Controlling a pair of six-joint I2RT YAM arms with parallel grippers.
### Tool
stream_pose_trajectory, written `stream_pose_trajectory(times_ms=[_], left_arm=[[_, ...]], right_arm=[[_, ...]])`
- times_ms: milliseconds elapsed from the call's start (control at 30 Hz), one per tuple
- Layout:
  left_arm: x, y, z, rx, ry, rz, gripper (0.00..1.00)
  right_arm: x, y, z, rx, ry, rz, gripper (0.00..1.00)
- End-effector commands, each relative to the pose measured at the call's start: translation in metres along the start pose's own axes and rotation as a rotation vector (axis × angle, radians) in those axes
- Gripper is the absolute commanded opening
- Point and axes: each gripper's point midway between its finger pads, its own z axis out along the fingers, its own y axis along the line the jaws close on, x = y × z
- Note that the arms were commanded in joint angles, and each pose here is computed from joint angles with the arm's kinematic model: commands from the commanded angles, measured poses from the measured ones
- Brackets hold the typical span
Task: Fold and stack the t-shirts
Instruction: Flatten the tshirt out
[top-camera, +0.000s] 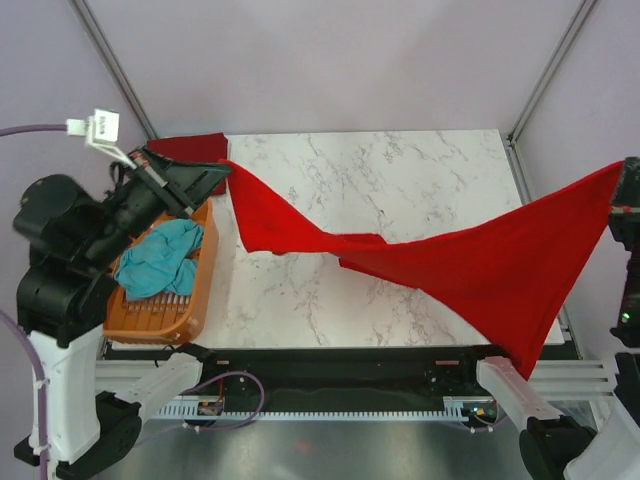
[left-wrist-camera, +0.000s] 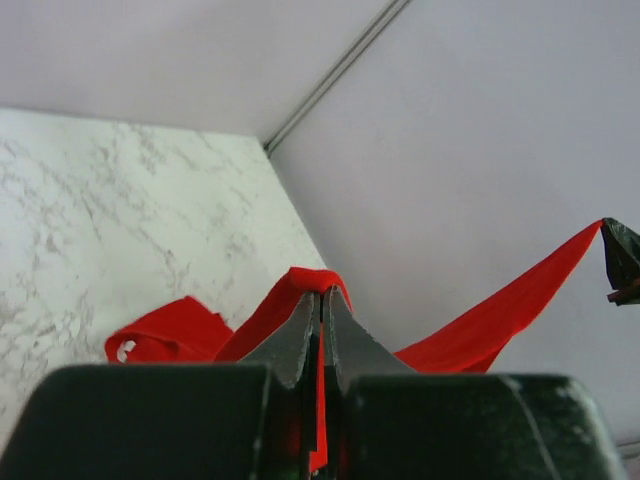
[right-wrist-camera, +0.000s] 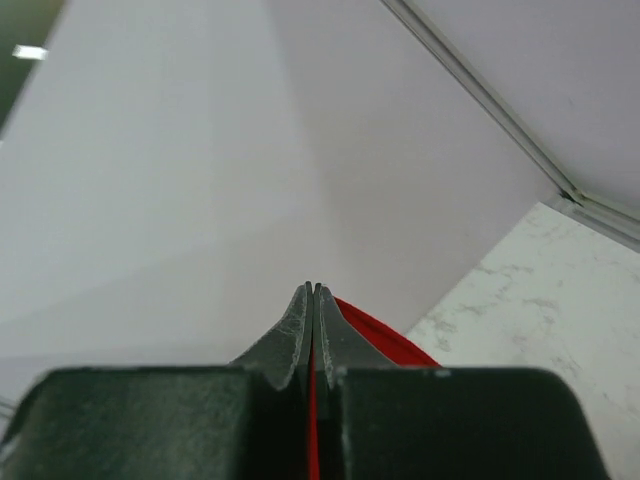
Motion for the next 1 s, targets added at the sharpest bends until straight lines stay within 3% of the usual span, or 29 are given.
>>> stream_pose_trajectory(times_ms=[0, 200, 300, 400, 433, 467, 500, 533, 567, 600, 633, 767, 833, 867, 900, 933, 967], left_arm=[[0.044, 0.046, 0.041, -0.122, 0.197, -0.093, 0.02], [0.044, 0.108, 0.115, -0.277, 0.206, -0.065, 0.02], [0.014, 0.142, 0.168, -0.352, 0.099, -0.045, 0.02], [-0.033, 0.187, 0.206, -0.518, -0.104, -0.020, 0.02], [-0.047, 0.191, 0.213, -0.523, -0.147, -0.032, 0.02], [-0.065, 0.196, 0.219, -0.519, -0.193, -0.048, 0.02], [-0.099, 0.172, 0.219, -0.449, -0.286, -0.076, 0.02], [-0.102, 0.181, 0.235, -0.436, -0.289, -0.096, 0.02], [-0.115, 0.173, 0.238, -0.395, -0.322, -0.109, 0.02], [-0.145, 0.148, 0.231, -0.312, -0.402, -0.131, 0.02], [-0.148, 0.143, 0.236, -0.273, -0.405, -0.144, 0.02], [-0.182, 0.087, 0.205, -0.127, -0.502, -0.124, 0.02], [-0.175, 0.084, 0.198, -0.122, -0.476, -0.090, 0.02], [-0.151, 0.074, 0.172, -0.122, -0.404, -0.068, 0.02], [-0.160, 0.052, 0.150, -0.088, -0.436, -0.053, 0.02], [-0.126, 0.083, 0.162, -0.143, -0.341, -0.077, 0.02], [-0.115, 0.083, 0.153, -0.143, -0.324, -0.074, 0.02]], right_arm=[[0.059, -0.026, 0.050, 0.112, 0.110, -0.080, 0.00], [0.146, -0.062, 0.134, 0.177, 0.158, -0.123, 0.00], [0.180, -0.060, 0.185, 0.172, 0.172, -0.149, 0.00], [0.203, -0.051, 0.237, 0.148, 0.166, -0.152, 0.00], [0.185, -0.026, 0.251, 0.099, 0.124, -0.126, 0.00], [0.212, -0.031, 0.276, 0.096, 0.174, -0.155, 0.00], [0.212, -0.021, 0.286, 0.067, 0.173, -0.157, 0.00], [0.190, 0.012, 0.291, -0.015, 0.136, -0.130, 0.00], [0.210, 0.016, 0.303, -0.052, 0.186, -0.135, 0.00], [0.209, 0.023, 0.306, -0.076, 0.194, -0.144, 0.00], [0.180, 0.038, 0.307, -0.116, 0.139, -0.135, 0.00], [0.145, 0.058, 0.282, -0.175, 0.094, -0.165, 0.00], [0.138, 0.045, 0.261, -0.142, 0.097, -0.197, 0.00], [0.154, 0.002, 0.235, -0.051, 0.153, -0.236, 0.00], [0.154, 0.002, 0.235, -0.050, 0.154, -0.236, 0.00], [0.183, -0.037, 0.232, 0.030, 0.220, -0.270, 0.00], [0.176, -0.041, 0.214, 0.035, 0.219, -0.271, 0.00]])
